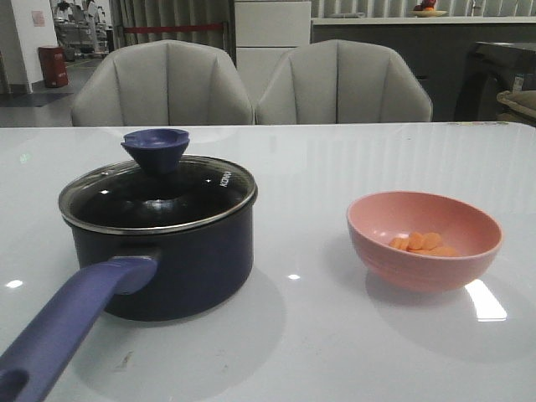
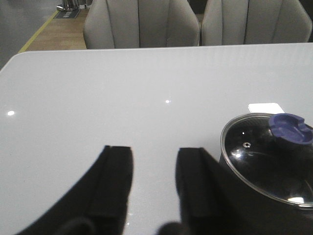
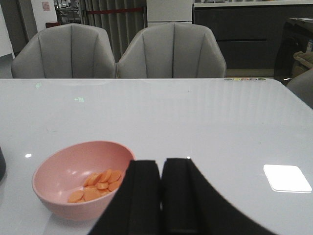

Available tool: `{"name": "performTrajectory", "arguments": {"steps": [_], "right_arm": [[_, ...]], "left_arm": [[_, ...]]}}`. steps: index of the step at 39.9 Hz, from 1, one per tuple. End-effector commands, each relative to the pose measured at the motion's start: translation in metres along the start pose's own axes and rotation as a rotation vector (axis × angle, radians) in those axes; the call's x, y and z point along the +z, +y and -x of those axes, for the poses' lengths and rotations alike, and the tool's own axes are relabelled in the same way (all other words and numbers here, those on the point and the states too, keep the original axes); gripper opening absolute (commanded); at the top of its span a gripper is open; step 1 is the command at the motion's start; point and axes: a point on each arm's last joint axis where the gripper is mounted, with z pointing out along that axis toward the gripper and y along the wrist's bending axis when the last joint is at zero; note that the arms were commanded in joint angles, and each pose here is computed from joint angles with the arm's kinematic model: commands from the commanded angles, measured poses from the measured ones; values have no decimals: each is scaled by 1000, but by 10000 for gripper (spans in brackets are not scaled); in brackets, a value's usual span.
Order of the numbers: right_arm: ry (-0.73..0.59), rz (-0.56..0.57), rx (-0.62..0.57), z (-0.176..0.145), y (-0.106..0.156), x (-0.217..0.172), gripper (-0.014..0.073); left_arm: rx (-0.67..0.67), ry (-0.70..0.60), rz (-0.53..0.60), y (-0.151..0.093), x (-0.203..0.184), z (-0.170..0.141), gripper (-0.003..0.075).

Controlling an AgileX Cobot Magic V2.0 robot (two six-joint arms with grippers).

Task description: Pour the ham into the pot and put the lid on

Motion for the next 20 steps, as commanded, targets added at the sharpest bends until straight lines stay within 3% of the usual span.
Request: {"name": "performTrajectory", "arguments": {"steps": [1,5,13,20], "right_arm": [[-84,9,-7,6,1,-1,142],[-84,9,-7,6,1,-1,142],[-84,9,-7,6,1,-1,142],[-84,9,-7,6,1,-1,142]], "left_arm": [[-6,-66,0,0,2,14,540],[-6,-50,1,0,6,13,614],[-96,-15,-33,-3,16,5,605],[-98,47,-41,-5,16,31,605]]}}
